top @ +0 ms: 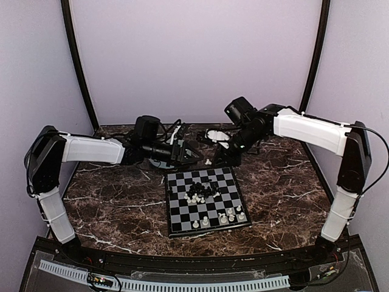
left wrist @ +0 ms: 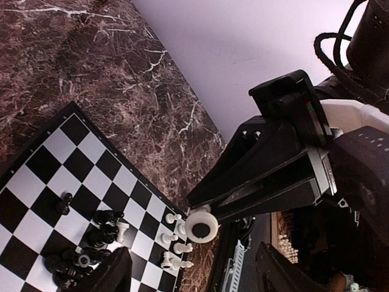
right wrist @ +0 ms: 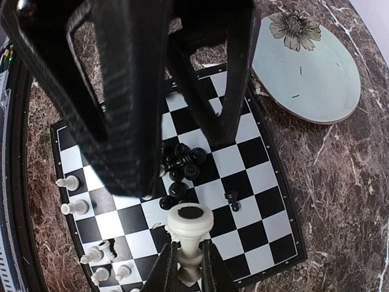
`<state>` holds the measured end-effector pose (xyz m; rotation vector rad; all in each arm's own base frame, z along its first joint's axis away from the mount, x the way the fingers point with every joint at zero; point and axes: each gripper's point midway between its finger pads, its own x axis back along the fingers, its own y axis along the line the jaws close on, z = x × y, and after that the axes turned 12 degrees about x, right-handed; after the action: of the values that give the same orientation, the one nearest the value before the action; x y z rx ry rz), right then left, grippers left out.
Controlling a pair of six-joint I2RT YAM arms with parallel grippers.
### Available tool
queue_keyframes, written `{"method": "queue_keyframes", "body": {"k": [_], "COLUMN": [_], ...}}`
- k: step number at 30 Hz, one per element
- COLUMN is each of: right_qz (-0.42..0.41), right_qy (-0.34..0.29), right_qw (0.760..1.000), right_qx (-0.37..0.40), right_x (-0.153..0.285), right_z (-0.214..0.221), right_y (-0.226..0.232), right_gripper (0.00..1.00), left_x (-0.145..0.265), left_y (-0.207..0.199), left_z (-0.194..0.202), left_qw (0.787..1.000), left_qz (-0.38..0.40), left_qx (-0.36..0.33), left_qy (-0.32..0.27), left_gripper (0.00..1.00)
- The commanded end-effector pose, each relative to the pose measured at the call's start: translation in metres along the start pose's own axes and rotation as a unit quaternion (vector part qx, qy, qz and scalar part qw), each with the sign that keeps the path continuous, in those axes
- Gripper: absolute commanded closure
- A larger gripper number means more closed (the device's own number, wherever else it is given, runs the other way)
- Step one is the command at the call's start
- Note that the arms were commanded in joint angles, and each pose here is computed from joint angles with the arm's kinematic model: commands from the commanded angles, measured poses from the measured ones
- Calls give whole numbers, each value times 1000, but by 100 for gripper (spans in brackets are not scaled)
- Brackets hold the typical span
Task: Set up the chess pieces on the board
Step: Pass from the left arm to the right
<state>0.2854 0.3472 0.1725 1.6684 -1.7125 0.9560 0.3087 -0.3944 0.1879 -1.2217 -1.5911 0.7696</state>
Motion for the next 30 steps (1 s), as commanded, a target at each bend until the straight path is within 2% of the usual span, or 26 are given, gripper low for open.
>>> {"method": "queue_keyframes", "body": {"k": [1, 19, 25, 28, 30], "right_qz": [1, -30, -36, -38, -39], "right_qy": [-34, -42, -39, -39, -38], "right_qw": [999, 999, 999, 998, 998], "right_qx": [0, 3, 9, 12, 15], "right_x": [9, -3, -4, -4, -5], "right_z": [-21, -32, -32, -33, -33], "right_y": [-6, -1, 4, 7, 8], "right_gripper": [87, 86, 86, 86, 86], "left_x": [-3, -11, -11, -11, -11], "left_y": [-24, -25, -23, -24, -23], "left_z": [3, 13, 13, 13, 13], "left_qw": [998, 996, 996, 996, 996], "left_qz": [54, 71, 68, 69, 69], "left_qx": [1, 10, 11, 10, 9], "left_qy": [22, 50, 49, 50, 50], "left_gripper": [29, 63, 64, 72, 74]}}
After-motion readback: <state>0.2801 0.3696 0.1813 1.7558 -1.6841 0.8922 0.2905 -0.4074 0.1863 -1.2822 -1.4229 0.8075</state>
